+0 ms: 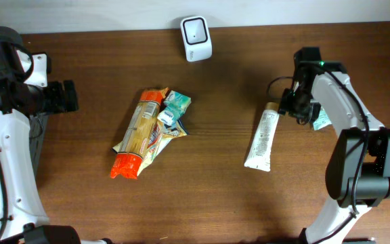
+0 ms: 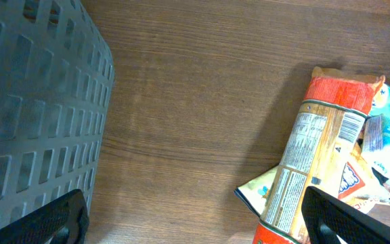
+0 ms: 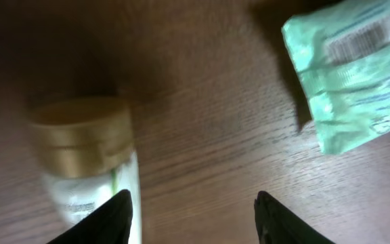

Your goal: Scan the item barcode

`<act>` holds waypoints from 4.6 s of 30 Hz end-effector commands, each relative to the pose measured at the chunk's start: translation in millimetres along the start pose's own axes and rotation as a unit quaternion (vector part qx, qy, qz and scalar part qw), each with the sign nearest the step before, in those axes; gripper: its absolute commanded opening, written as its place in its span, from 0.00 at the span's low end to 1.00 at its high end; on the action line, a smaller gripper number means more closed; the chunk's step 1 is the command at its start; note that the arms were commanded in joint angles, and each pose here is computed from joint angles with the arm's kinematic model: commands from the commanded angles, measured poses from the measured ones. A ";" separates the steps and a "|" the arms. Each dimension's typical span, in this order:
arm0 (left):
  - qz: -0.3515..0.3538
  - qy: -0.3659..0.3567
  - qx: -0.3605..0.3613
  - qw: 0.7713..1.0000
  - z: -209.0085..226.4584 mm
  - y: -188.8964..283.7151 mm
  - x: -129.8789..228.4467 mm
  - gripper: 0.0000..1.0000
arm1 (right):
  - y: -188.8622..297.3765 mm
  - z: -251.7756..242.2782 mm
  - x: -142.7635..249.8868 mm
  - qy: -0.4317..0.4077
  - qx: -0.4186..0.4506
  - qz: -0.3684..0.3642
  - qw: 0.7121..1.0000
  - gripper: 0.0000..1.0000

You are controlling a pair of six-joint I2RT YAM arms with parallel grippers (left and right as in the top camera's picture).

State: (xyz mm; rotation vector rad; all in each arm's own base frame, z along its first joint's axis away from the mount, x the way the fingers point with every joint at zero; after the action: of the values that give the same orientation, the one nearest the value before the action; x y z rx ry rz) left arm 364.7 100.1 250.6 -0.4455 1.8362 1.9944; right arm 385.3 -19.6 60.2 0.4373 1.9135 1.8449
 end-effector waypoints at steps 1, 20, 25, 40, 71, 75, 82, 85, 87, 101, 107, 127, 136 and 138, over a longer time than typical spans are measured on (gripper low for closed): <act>-0.005 -0.006 -0.002 1.000 1.3 2.7 -2.3 0.99 | -30.9 -4.9 18.3 0.003 0.005 0.022 1.000 0.57; -0.005 -0.005 -0.003 1.000 2.3 2.8 -2.0 0.99 | 1.3 100.9 43.6 0.251 -0.125 0.001 0.960 0.63; -0.005 -0.005 -0.003 1.000 2.0 2.8 -2.1 0.99 | 35.7 93.8 77.1 0.400 -0.199 0.084 0.891 0.71; -0.005 -0.005 -0.003 1.000 2.0 2.8 -2.1 0.99 | -41.3 72.1 152.9 0.344 -0.268 0.174 0.883 0.45; -0.005 -0.005 -0.003 1.000 2.3 2.8 -2.0 0.99 | 309.2 109.6 136.0 0.350 -0.523 -0.119 0.768 0.04; -0.005 -0.005 -0.003 1.000 2.3 2.8 -2.0 0.99 | 342.1 126.7 118.2 0.358 -0.455 -0.206 0.789 0.04; -0.005 -0.005 -0.003 1.000 2.3 2.8 -2.0 0.99 | 329.7 209.7 46.8 0.365 -0.281 -0.321 0.828 0.04; -0.005 -0.005 -0.003 1.000 2.3 2.8 -2.0 0.99 | 283.2 242.3 -10.3 0.341 -0.157 -0.398 0.837 0.04; -0.005 -0.005 -0.003 1.000 2.3 2.8 -2.1 0.99 | 257.7 259.6 -30.5 0.358 -0.112 -0.421 0.826 0.04; -0.005 -0.005 -0.003 1.000 2.3 2.8 -2.0 0.99 | 87.8 316.7 -101.8 0.387 0.131 -0.493 0.769 0.04; -0.005 -0.005 -0.003 1.000 2.3 2.8 -2.0 0.99 | 62.8 319.4 -96.8 0.398 0.142 -0.479 0.770 0.04; -0.005 -0.005 -0.003 1.000 2.3 2.8 -2.0 0.99 | 144.0 297.5 -66.4 0.346 0.042 -0.448 0.823 0.04; -0.005 -0.005 -0.003 1.000 2.3 2.8 -2.0 0.99 | 165.9 164.8 2.6 0.242 0.022 -0.206 0.948 0.04; -0.005 -0.005 -0.003 1.000 2.3 2.8 -2.0 0.99 | 135.8 108.0 0.8 0.186 0.096 -0.122 0.970 0.04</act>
State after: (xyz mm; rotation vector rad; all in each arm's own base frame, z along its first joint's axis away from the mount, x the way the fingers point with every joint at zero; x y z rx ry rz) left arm 364.7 100.1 250.5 -0.4452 1.8365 1.9945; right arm 439.6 131.9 221.5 -0.4556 2.2499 1.7591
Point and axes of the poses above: each gripper's point midway between its finger pads, its own y axis back along the fingers, its own z axis along the line the jaws close on, x = y × z, the point moved 1 cm from there along y, back along the fingers, and after that the axes turned 10 degrees about -y, right-handed, at the moved point
